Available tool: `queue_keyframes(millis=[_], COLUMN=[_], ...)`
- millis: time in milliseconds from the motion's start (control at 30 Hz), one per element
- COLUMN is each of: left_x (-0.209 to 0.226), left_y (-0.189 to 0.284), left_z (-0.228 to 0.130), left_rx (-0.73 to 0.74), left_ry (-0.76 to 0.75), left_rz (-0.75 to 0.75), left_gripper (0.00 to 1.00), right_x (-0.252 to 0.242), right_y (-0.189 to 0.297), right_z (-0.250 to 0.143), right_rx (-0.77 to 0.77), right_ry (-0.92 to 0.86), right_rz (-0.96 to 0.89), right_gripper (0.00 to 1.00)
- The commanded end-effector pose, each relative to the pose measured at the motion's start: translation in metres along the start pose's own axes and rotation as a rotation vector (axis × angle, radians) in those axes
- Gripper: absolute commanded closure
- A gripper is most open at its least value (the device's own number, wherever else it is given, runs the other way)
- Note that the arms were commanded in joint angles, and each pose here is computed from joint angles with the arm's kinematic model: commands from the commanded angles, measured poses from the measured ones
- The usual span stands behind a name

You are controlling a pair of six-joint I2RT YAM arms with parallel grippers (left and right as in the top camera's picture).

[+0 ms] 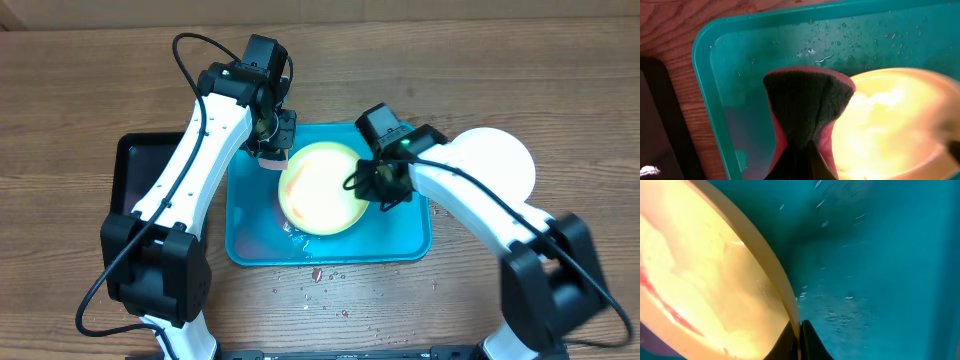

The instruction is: Clean dirty plates on tray and stack at the side

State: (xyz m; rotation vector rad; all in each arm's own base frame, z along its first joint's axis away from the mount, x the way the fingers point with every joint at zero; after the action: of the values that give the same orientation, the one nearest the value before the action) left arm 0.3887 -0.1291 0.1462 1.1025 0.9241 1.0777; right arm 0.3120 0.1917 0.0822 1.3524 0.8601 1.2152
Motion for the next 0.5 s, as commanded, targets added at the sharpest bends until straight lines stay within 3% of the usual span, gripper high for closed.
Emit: queue_keyframes(millis=[0,467], left_x=[-0.001,0.001], left_y=[0.005,-0.015], left_z=[0.003,-0.009], left_rx=[-0.022,0.014], left_ry=[-0.008,-0.002], left_rz=[-0.015,-0.012], left_gripper=[0.96,0.96], right_x=[-0.026,-0.045], right_y=[0.037,0.125], right_z=[0.026,0.02], right_rx=[-0.228,-0.709], right_ry=[0.004,0.074], right_rz=[-0.144,-0.538], right_gripper=[0.96,0.96])
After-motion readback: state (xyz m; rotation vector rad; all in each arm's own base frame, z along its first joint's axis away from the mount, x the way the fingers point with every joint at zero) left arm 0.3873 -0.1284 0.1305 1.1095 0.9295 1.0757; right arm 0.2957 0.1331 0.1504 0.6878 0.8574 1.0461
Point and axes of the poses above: each gripper's point midway between its finger pads, its own y axis back along the fingers, its own x axis along the line the jaws close on, z = x × y, the point moved 1 cm from there along y, back along the fingers, and after that the axes turned 8 degrees about -y, right-handed, at the moved point
